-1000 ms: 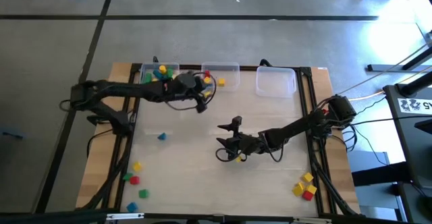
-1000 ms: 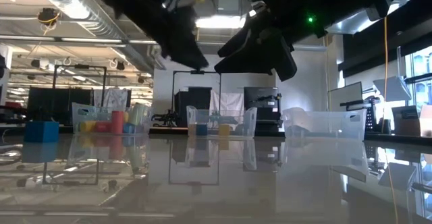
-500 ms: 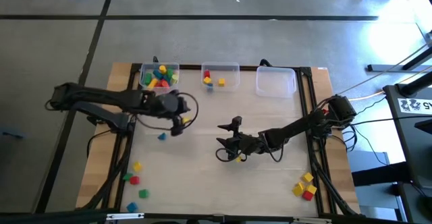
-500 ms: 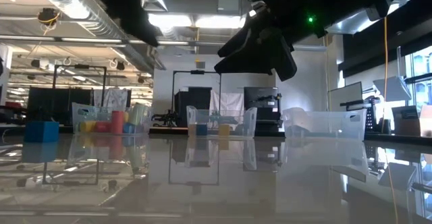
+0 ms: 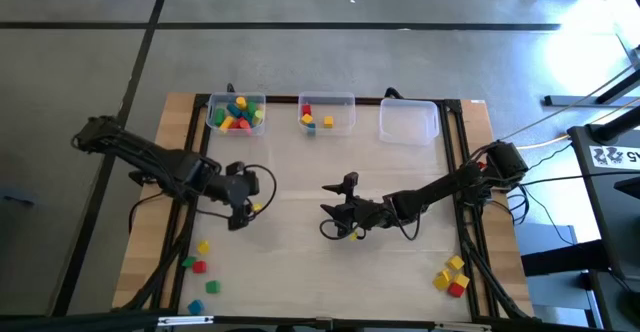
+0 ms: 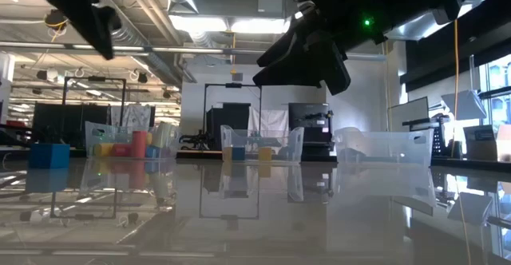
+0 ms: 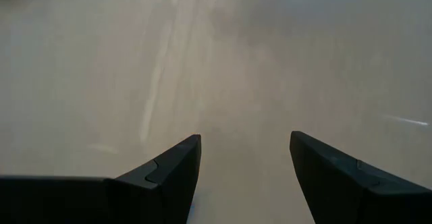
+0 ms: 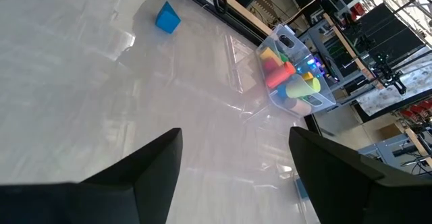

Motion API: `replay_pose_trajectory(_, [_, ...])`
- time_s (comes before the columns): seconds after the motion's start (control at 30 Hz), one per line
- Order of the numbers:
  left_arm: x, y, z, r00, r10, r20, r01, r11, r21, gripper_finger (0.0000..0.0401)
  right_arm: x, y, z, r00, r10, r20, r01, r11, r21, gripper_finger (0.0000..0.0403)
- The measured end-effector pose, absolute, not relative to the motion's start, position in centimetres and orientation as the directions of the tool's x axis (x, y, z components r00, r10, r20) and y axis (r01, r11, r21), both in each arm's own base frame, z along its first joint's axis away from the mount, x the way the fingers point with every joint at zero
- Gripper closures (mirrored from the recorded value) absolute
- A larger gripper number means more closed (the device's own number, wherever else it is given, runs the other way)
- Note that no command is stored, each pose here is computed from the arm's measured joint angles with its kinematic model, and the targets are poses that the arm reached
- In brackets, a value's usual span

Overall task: Sort blocks by size
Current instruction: Put the square red block into the middle transparent bin

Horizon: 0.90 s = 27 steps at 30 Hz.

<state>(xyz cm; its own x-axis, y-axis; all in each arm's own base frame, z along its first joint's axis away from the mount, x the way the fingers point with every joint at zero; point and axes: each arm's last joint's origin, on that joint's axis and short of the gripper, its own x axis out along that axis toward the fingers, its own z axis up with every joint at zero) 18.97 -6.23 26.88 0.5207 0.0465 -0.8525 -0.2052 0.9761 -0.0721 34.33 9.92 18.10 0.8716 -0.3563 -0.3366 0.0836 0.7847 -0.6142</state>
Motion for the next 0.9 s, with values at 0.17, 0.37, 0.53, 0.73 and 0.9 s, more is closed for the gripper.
replay_pose_trajectory(0.17, [17.9,-8.0,26.7,0.491,0.006,-0.871,-0.250,0.959,-0.134,0.0178,34.3,9.9,18.1,0.872,-0.356,-0.336,0.085,0.787,-0.611,0.0125])
replay_pose_trajectory(0.37, [16.6,-10.2,26.5,0.457,-0.078,-0.886,-0.306,0.922,-0.239,0.0178,34.3,9.9,18.1,0.872,-0.356,-0.336,0.088,0.790,-0.607,0.0125])
replay_pose_trajectory(0.53, [15.2,-12.0,25.6,0.408,-0.132,-0.903,-0.326,0.903,-0.280,0.0178,34.3,9.9,18.1,0.872,-0.356,-0.336,0.089,0.791,-0.606,0.0125])
replay_pose_trajectory(0.73, [13.6,-14.6,24.5,0.340,-0.174,-0.924,-0.287,0.917,-0.278,0.0178,34.3,9.9,18.1,0.872,-0.356,-0.336,0.089,0.791,-0.605,0.0125])
replay_pose_trajectory(0.9, [12.6,-16.6,23.4,0.283,-0.174,-0.943,-0.267,0.930,-0.251,0.0178,34.3,9.9,18.1,0.872,-0.356,-0.336,0.089,0.791,-0.605,0.0125])
